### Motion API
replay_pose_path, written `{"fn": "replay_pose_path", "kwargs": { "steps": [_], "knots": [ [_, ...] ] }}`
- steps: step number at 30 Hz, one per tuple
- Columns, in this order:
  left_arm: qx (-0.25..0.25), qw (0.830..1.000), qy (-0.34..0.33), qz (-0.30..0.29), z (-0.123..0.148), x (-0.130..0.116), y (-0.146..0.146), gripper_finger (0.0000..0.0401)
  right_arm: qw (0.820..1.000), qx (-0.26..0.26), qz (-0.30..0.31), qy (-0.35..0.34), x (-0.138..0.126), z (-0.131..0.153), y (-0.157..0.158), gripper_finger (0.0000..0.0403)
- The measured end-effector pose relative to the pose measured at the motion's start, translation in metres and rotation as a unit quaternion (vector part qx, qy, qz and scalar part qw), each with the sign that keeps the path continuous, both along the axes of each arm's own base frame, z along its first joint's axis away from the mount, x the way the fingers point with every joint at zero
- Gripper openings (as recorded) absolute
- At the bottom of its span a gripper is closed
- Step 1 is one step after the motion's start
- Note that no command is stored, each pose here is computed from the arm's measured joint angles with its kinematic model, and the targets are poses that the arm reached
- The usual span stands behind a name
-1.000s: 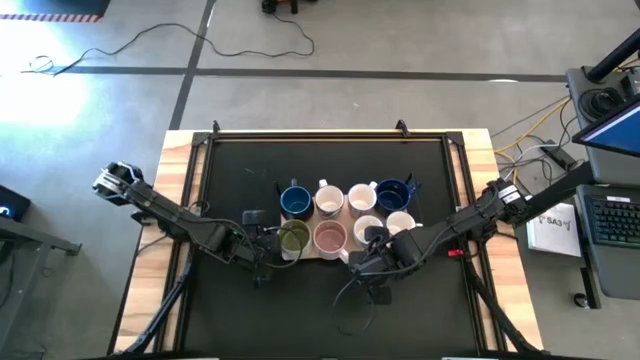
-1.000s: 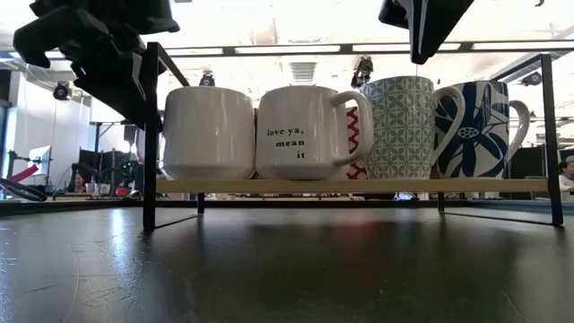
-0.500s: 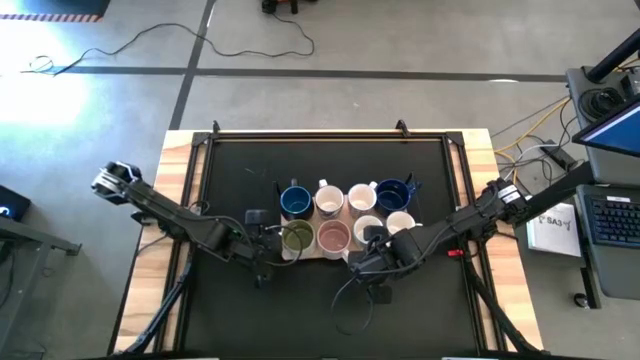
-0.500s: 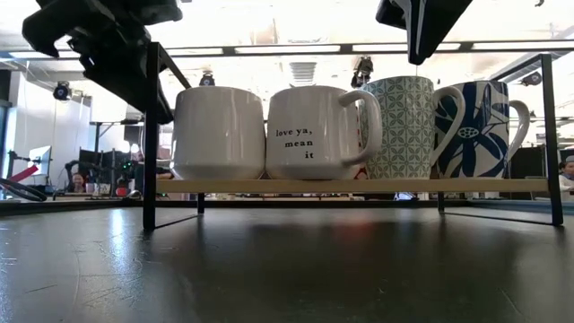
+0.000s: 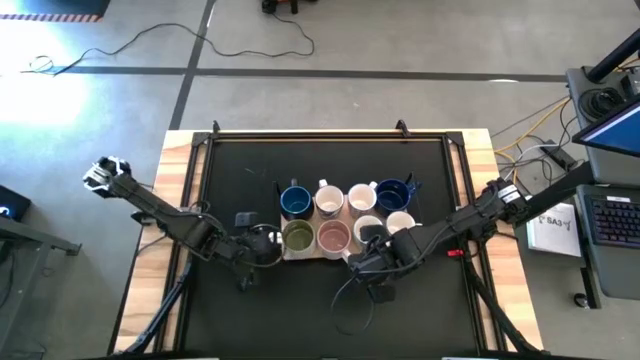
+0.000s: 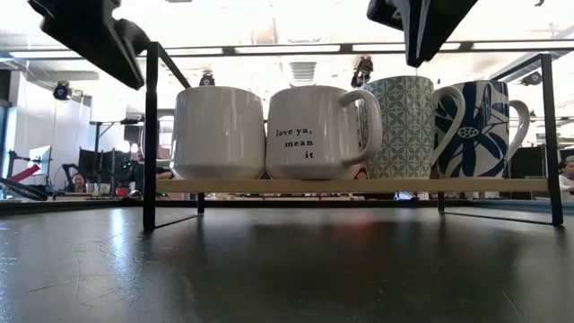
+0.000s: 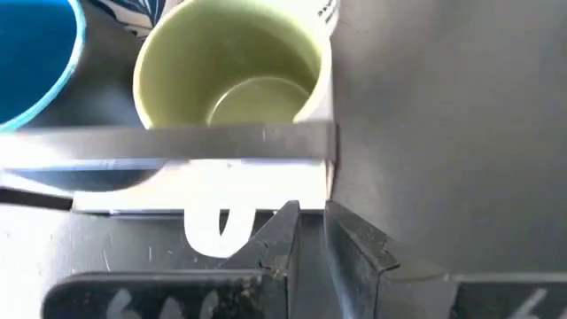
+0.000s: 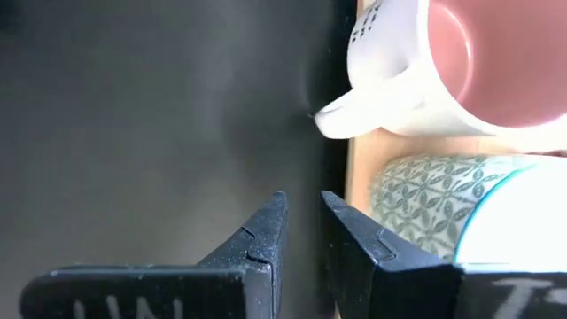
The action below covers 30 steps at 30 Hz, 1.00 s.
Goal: Place coffee mugs
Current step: Adjust the shelf on the table
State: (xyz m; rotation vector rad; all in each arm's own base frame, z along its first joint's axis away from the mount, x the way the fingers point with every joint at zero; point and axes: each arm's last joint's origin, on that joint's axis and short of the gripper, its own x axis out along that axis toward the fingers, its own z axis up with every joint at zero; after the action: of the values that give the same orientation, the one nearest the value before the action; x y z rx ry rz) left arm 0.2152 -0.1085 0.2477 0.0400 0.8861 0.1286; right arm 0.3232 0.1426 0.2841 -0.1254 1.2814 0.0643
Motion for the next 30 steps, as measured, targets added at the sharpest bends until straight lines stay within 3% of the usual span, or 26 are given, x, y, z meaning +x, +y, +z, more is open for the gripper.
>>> {"fn": "replay_pose_path", "kwargs": {
  "steps": [6,12,15,21,27,30],
  "knots": [
    [-0.019,1.000,-0.024,-0.003,0.017,-0.021,-0.001,0.0038,0.999,-0.030,0.017,0.021,0.001,-0.012,-0.017,0.0059],
    [-0.021,0.998,-0.062,0.003,0.028,-0.045,0.008,0.0038,0.999,-0.022,-0.022,0.012,-0.023,-0.012,-0.042,0.0059],
    [-0.041,0.995,-0.089,0.014,0.026,-0.055,0.015,0.0038,0.998,0.009,-0.045,-0.045,-0.039,-0.003,-0.051,0.0059],
    [-0.089,0.983,-0.163,0.011,0.015,-0.070,0.026,0.0038,0.974,0.145,-0.039,-0.172,-0.065,0.009,-0.055,0.0059],
    [-0.101,0.972,-0.210,0.020,-0.006,-0.082,0.035,0.0038,0.963,0.163,-0.044,-0.208,-0.097,-0.001,-0.066,0.0059],
    [-0.106,0.964,-0.246,0.008,-0.015,-0.083,0.036,0.0038,0.948,0.189,-0.031,-0.253,-0.107,-0.002,-0.067,0.0059]
  ]
}}
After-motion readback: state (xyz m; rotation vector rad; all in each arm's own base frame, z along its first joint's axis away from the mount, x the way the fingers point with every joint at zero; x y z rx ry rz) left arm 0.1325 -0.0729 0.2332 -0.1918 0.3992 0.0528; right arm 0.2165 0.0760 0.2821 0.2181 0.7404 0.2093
